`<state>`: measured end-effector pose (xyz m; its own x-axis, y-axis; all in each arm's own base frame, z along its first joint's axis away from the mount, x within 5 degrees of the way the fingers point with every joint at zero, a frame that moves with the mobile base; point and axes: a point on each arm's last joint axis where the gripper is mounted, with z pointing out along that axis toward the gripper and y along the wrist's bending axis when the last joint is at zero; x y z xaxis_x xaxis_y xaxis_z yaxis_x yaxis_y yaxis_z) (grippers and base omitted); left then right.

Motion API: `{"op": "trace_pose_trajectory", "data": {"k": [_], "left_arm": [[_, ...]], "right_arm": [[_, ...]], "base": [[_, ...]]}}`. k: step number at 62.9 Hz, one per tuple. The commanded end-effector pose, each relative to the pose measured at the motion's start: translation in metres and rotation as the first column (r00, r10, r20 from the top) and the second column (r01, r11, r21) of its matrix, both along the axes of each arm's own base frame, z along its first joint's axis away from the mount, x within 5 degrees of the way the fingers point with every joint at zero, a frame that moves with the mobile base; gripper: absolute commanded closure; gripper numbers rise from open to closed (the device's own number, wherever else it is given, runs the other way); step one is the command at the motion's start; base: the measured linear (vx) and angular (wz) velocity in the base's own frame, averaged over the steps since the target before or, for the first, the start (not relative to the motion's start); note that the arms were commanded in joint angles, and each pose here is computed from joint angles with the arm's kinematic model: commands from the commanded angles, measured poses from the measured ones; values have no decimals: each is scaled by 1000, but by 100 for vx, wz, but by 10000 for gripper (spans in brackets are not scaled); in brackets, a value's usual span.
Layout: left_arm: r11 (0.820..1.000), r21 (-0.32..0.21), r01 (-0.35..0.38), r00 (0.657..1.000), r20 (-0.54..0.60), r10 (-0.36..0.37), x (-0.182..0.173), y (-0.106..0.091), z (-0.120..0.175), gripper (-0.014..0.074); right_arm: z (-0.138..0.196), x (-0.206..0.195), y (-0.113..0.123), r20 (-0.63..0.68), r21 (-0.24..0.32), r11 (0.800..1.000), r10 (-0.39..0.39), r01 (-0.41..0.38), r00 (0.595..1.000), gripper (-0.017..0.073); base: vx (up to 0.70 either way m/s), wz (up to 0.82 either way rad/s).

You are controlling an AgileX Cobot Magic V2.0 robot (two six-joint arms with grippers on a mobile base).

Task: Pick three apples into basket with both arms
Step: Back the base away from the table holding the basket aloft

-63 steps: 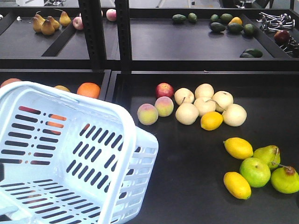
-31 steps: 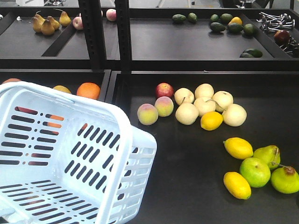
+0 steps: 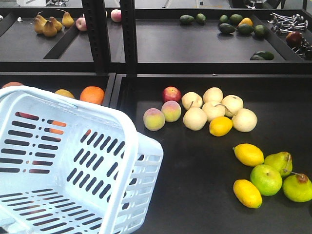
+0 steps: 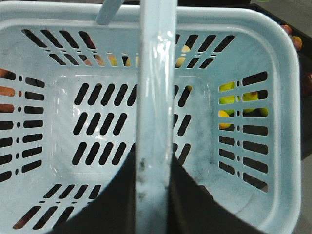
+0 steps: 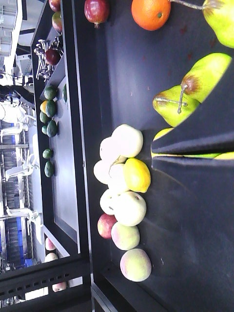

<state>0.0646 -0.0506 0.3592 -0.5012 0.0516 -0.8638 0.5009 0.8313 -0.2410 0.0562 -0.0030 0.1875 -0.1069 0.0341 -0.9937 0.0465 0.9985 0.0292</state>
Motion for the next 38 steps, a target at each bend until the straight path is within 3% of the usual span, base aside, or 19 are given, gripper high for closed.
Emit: {"op": "trace_pose_trajectory", "data": {"k": [1, 38], "left_arm": [[997, -84, -3, 995, 99, 11, 2, -1, 16, 601], [997, -84, -3, 995, 99, 11, 2, -1, 16, 601]], "right_arm": [[3, 0, 1, 69, -12, 1000, 12, -11, 998, 568], [3, 0, 1, 69, -12, 1000, 12, -11, 998, 568]], "base": [[0, 0], [-1, 5]]}}
